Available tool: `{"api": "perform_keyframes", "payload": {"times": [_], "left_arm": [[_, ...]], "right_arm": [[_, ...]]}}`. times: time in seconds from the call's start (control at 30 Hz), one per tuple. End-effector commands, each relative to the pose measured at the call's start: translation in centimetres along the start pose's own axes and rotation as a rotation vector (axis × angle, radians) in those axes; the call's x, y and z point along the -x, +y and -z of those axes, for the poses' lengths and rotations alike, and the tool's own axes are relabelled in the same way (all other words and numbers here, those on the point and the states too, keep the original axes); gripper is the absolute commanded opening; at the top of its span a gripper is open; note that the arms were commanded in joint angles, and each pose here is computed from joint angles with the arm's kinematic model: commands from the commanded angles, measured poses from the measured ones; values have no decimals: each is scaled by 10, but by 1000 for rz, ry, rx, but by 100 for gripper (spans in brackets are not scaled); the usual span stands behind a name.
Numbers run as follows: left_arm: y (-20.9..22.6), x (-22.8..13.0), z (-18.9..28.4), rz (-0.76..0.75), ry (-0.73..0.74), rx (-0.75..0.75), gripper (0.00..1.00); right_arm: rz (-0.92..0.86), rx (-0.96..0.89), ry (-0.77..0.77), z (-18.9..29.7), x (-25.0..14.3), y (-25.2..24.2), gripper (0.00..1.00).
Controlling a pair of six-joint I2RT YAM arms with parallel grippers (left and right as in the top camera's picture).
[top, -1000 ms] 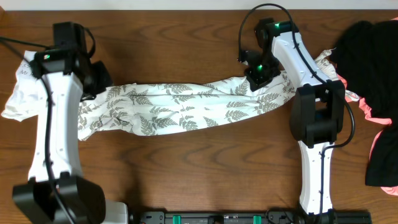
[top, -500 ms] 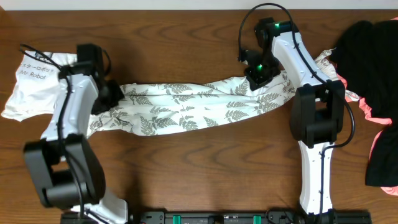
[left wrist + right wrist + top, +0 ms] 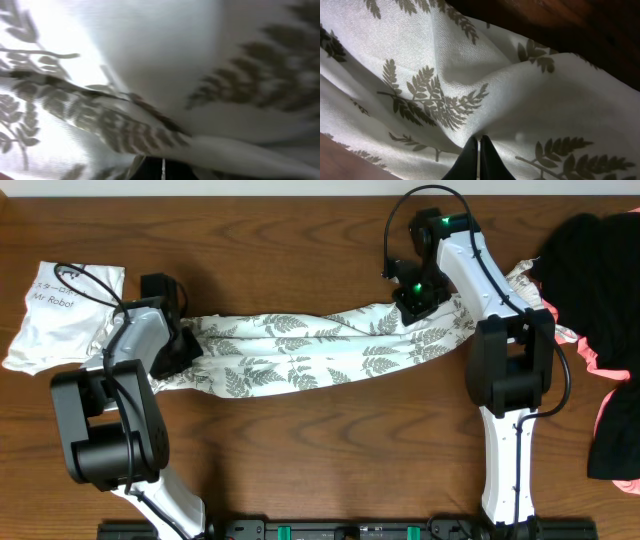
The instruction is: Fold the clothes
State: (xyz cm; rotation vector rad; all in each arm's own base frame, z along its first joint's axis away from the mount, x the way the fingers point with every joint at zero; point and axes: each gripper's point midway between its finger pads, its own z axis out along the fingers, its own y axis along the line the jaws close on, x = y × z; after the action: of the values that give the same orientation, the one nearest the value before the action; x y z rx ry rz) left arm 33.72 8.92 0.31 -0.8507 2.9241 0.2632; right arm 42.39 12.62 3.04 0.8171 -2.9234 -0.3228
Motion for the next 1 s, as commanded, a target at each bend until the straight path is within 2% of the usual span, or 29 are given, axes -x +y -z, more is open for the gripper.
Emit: {"api": "perform_keyframes", "payload": {"times": [0.0, 0.1, 0.2, 0.37, 0.53, 0.63, 0.77, 0.97], "left_arm": [[18, -5, -13, 33, 36, 64, 6], [19, -4, -8, 41, 32, 50, 6], [6, 10, 15, 54, -20, -38, 6], [-17, 45, 90, 72, -217, -237, 6], [-39, 49, 161, 31, -389, -384, 6], [-50, 43, 168, -2, -399, -401, 6], [-71, 28, 155, -63, -349, -397, 6], [-95, 13, 126, -141, -271, -367, 6]], "right_arm": [[-17, -7, -13, 6, 0, -1, 2], [-17, -28, -12, 6, 0, -5, 1], [-17, -33, -18, 6, 1, -7, 1], [-28, -38, -39, 7, 6, -9, 1], [-34, -55, -115, 23, 24, -11, 1], [-107, -125, -153, 36, 32, -25, 1], [-382, -340, -200, 59, 28, -75, 1], [-652, -365, -239, 74, 12, -104, 1]]}}
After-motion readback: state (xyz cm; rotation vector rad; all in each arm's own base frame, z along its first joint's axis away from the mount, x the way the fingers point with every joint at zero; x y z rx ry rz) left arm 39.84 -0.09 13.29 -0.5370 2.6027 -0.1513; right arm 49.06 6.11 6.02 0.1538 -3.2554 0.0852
